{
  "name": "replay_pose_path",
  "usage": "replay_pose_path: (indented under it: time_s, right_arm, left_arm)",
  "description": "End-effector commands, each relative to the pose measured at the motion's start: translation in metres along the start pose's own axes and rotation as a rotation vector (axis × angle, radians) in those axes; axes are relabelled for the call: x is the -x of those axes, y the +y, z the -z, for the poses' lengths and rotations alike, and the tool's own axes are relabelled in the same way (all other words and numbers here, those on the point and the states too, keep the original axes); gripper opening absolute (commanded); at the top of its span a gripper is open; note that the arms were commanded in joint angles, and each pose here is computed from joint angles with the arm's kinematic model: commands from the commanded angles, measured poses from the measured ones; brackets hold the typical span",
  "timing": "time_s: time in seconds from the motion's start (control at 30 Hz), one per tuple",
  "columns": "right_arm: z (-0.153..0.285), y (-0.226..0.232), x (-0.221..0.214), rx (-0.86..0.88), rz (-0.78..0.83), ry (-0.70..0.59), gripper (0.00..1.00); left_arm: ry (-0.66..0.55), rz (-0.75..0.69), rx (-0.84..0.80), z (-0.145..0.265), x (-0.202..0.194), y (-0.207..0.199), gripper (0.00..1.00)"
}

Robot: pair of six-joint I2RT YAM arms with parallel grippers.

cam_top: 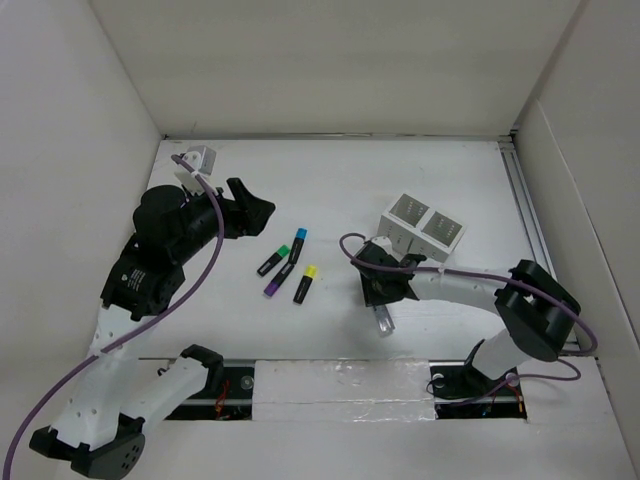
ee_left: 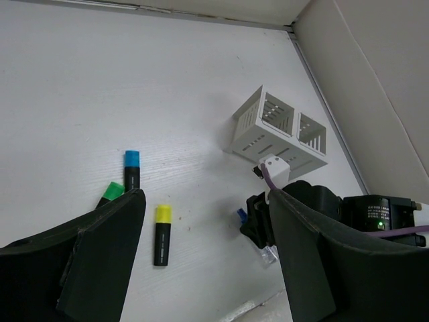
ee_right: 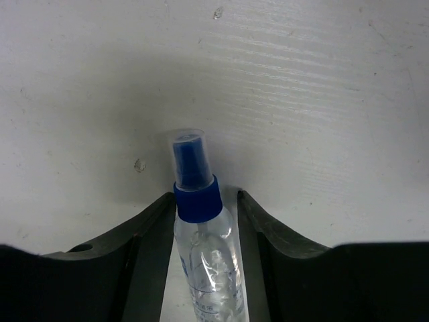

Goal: Organize the desk

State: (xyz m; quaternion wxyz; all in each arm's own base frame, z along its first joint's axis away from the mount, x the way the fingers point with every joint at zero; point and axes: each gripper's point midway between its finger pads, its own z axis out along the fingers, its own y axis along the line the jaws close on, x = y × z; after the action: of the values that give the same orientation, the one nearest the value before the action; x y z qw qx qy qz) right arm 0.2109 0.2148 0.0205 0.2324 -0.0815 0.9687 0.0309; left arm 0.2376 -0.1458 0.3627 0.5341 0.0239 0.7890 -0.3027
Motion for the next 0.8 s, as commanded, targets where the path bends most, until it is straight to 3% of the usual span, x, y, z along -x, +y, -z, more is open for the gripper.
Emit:
replay_pose_path:
  time_s: [0.0,0.03,0.13,0.27,0.33,0.57,0.77]
  right_arm:
    - [-0.001,0.003,0.005,0.007,-0.016,-0.035,0.47]
    - [-0.003,0.001,0.007,-0.011,-0.008,-0.042,0.46]
    - [-0.006,-0.001,0.012,-0.044,0.024,-0.04,0.33]
    - [-0.004,-0.002,0.019,-0.047,0.022,-0.053,0.07]
    - [0.003,0.0,0.025,-0.033,0.014,-0.071,0.02]
    - [0.086,0.003,0.114,0.083,-0.089,-0.306,0.0]
    - [0.166,-0.044,0.195,0.114,-0.228,-0.558,0.0]
  left_arm:
    - [-0.029,-0.015,-0.028,0.0,0.007,-0.006,0.71]
    - [-0.035,-0.016,-0.032,0.0,0.009,-0.007,0.71]
    - [-0.031,-0.018,-0.039,-0.002,0.01,-0.009,0.71]
    - [-0.037,-0.021,-0.035,0.0,0.012,-0.008,0.71]
    - [-0.037,-0.021,-0.033,0.0,0.011,-0.008,0.71]
    - [-0.031,-0.015,-0.041,-0.002,0.01,-0.009,0.71]
    - [-0.024,-0.005,-0.059,-0.005,0.008,-0.012,0.71]
